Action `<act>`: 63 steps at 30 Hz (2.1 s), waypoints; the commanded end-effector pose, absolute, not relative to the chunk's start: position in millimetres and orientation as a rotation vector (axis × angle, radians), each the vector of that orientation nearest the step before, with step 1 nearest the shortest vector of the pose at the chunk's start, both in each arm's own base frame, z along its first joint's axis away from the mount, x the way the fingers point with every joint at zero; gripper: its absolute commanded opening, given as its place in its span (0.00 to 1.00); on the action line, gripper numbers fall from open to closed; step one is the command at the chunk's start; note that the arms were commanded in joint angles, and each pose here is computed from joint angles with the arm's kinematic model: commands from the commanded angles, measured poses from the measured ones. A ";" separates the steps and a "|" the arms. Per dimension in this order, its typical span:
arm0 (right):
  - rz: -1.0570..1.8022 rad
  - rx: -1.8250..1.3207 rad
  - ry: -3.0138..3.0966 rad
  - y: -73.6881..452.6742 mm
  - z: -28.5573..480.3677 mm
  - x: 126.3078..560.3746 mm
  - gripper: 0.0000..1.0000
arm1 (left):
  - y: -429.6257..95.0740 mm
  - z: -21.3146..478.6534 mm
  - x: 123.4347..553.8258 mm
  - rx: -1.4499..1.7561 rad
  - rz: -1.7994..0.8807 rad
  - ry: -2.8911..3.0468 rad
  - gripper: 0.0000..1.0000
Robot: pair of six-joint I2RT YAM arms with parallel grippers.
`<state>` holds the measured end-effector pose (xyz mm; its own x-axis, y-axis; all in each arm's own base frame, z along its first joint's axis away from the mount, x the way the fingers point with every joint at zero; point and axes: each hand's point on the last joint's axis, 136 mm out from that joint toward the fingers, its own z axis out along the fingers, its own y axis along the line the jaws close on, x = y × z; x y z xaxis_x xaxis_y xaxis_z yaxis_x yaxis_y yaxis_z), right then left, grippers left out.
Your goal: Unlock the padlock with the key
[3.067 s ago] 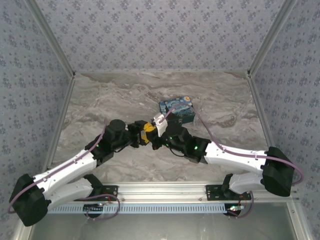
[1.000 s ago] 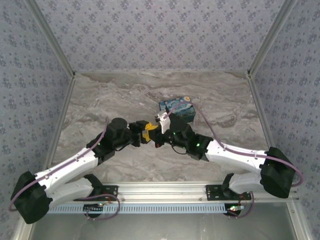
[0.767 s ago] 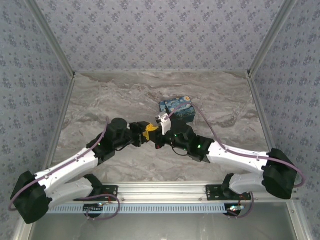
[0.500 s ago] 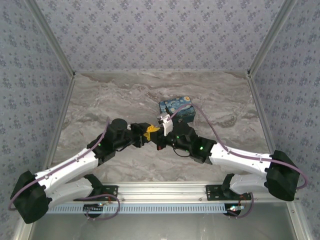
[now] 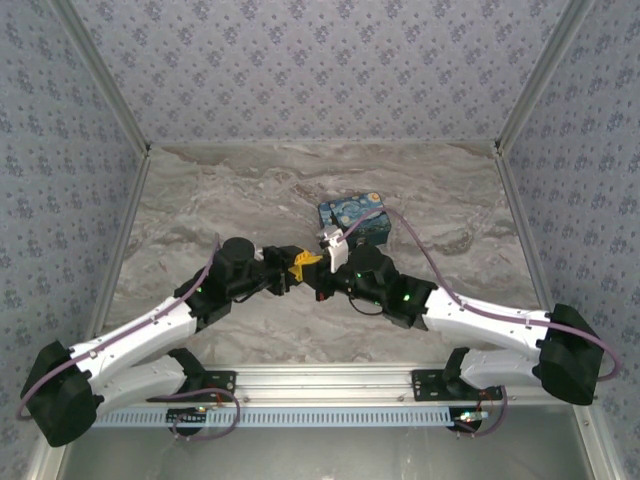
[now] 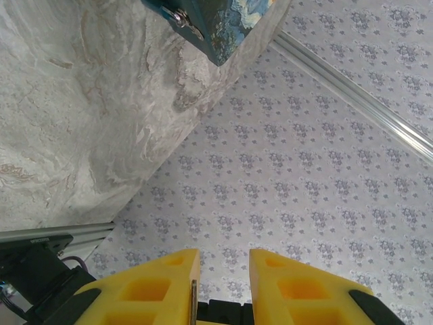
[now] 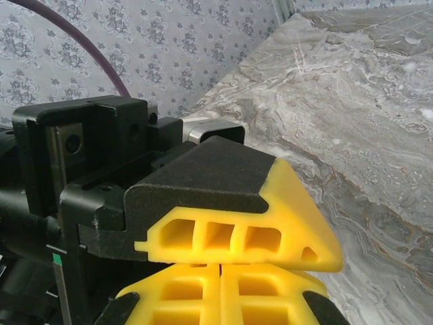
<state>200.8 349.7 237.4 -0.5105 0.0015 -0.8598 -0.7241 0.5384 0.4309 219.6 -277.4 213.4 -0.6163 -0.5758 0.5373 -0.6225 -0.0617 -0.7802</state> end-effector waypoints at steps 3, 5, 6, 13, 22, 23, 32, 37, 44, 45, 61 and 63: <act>1.035 -0.572 1.870 341.6 247.8 198.7 0.00 | -266.7 201.5 224.3 1.538 1.739 -1.999 0.28; 1.036 -0.573 1.870 341.2 248.0 198.1 0.00 | -266.4 201.6 224.5 1.539 1.741 -2.000 0.30; 1.035 -0.572 1.870 340.8 248.2 198.1 0.00 | -266.5 201.8 224.3 1.538 1.742 -2.000 0.30; 1.033 -0.573 1.876 340.3 246.0 197.8 0.00 | -265.7 200.8 224.5 1.544 1.741 -1.999 0.31; 1.032 -0.575 1.889 344.3 240.6 199.6 0.00 | -267.3 205.3 224.5 1.522 1.757 -2.003 0.33; 1.032 -0.575 1.888 345.1 241.1 199.9 0.00 | -267.2 205.6 224.4 1.521 1.759 -2.002 0.33; 1.021 -0.566 1.903 345.3 235.5 202.1 0.00 | -267.4 208.8 224.9 1.513 1.775 -2.000 0.25; 1.025 -0.563 1.898 344.8 237.4 201.7 0.00 | -267.6 207.8 224.5 1.512 1.772 -2.003 0.16; 1.041 -0.523 1.896 334.2 240.3 203.6 0.00 | -261.3 202.8 225.9 1.526 1.770 -2.069 0.00; 1.054 -0.514 1.893 330.3 241.0 203.6 0.00 | -258.1 205.0 228.1 1.527 1.786 -2.106 0.00; 1.439 -0.466 1.565 274.3 312.7 191.6 0.58 | -228.1 332.8 270.1 0.419 2.114 -3.533 0.00; 1.479 -0.502 1.519 278.2 327.7 187.2 0.63 | -236.7 343.1 268.2 0.213 2.176 -3.560 0.00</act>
<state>204.3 272.4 285.3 -0.5255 0.2783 -0.8040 -0.7303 0.3372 0.5941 267.2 -227.6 307.8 -0.6027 -0.6294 -0.4905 0.1523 0.5127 -0.8450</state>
